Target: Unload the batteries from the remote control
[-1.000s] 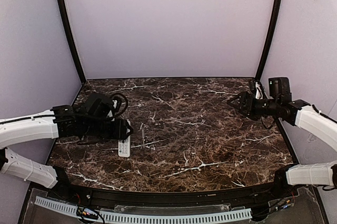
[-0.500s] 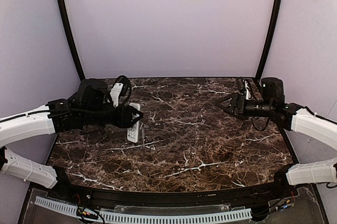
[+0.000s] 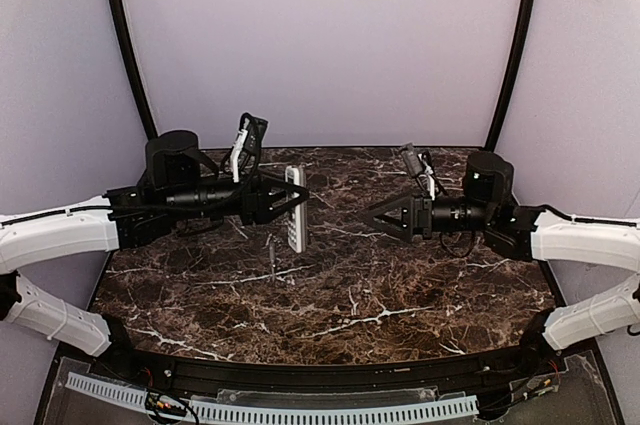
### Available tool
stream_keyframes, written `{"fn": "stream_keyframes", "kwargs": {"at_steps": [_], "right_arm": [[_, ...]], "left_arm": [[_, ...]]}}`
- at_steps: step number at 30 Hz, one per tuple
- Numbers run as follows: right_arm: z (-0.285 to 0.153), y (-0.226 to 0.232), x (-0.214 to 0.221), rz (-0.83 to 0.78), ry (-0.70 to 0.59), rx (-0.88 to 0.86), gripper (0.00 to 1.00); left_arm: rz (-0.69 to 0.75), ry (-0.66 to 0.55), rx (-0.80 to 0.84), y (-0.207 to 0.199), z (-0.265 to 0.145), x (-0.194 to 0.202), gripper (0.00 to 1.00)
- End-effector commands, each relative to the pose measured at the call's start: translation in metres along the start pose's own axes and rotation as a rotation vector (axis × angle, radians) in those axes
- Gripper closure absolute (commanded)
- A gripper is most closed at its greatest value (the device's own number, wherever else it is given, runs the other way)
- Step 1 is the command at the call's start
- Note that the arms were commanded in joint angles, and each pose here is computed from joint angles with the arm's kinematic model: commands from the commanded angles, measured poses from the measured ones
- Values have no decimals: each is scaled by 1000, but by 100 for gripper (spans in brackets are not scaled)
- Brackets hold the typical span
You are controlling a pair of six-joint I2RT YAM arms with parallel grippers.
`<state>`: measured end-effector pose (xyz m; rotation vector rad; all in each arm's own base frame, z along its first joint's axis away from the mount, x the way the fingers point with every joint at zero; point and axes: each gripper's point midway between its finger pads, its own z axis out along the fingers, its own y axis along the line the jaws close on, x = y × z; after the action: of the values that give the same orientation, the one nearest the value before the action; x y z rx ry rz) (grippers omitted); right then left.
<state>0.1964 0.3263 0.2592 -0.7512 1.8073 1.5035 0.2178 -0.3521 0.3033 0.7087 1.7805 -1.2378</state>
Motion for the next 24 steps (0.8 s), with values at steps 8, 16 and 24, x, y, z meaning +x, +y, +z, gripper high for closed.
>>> {"fn": "stream_keyframes", "kwargs": {"at_steps": [8, 16, 24], "right_arm": [[50, 49, -23, -256, -63, -140, 1], [67, 70, -33, -324, -129, -201, 2], [69, 87, -48, -376, -237, -244, 8]], "left_arm": [[20, -248, 325, -62, -3, -68, 100], [9, -348, 334, -61, -7, -82, 100], [4, -454, 352, -61, -18, -90, 100]]}}
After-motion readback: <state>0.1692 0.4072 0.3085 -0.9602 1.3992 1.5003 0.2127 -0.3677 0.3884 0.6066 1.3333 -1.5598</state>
